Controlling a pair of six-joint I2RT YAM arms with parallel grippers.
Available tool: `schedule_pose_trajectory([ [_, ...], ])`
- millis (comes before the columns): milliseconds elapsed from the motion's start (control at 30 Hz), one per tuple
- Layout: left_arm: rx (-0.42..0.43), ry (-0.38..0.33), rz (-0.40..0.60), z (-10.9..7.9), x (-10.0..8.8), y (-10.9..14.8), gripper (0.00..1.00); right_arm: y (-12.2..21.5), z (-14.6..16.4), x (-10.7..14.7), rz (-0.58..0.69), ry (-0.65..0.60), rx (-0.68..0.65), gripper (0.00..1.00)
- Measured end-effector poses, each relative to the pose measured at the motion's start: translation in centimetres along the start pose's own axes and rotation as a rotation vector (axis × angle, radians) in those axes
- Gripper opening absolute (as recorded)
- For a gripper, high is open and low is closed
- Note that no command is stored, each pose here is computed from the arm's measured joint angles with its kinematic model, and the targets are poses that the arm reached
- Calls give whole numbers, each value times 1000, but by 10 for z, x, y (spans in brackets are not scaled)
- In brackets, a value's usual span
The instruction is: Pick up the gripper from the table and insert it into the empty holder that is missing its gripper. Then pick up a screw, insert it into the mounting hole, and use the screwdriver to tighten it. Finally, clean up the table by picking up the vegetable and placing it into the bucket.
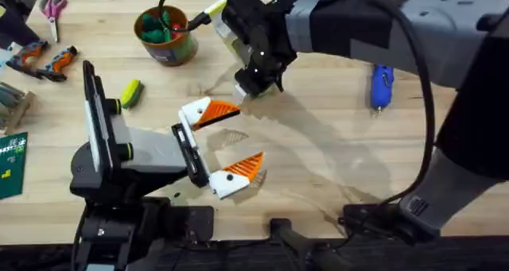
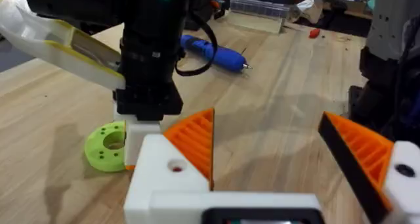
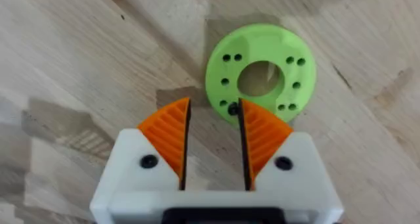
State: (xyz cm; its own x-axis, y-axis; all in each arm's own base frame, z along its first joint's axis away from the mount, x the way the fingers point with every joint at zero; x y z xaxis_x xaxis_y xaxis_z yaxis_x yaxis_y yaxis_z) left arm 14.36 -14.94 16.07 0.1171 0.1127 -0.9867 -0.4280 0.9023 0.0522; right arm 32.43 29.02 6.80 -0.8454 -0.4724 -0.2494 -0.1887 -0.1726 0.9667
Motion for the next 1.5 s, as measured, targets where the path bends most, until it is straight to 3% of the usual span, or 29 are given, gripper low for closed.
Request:
schedule_pose_trajectory([
  [567,0,0,0,0,0,0,994,-2,1,-3,-19,0,-4,369],
  [833,0,0,0,0,0,0,994,-4,-3,-4,-26,-2,10,260],
  [1000,0,0,0,0,0,0,994,-3,-6,-5,-31,-7,20,138],
  [1100,0,0,0,0,0,0,994,-3,-6,-6,-34,-10,23,13],
  [1500,0,0,0,0,0,0,994,0,-11,0,-18,-21,23,6],
])
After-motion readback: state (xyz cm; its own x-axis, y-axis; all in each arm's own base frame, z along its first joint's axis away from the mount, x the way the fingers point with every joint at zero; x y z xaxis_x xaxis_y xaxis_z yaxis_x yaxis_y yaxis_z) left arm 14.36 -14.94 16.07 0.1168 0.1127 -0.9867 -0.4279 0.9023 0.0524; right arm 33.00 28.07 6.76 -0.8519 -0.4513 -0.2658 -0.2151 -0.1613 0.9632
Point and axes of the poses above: each hand's point on the last joint's axis, 136 mm out from that joint toward the fingers, its own y axis back along the fingers, its own z axis along the line the jaws close on, x = y × z, the point moved 1 cm from there along y, back along the fingers, and after that the axes turned 13 degrees about -y, right-handed, at the moved point
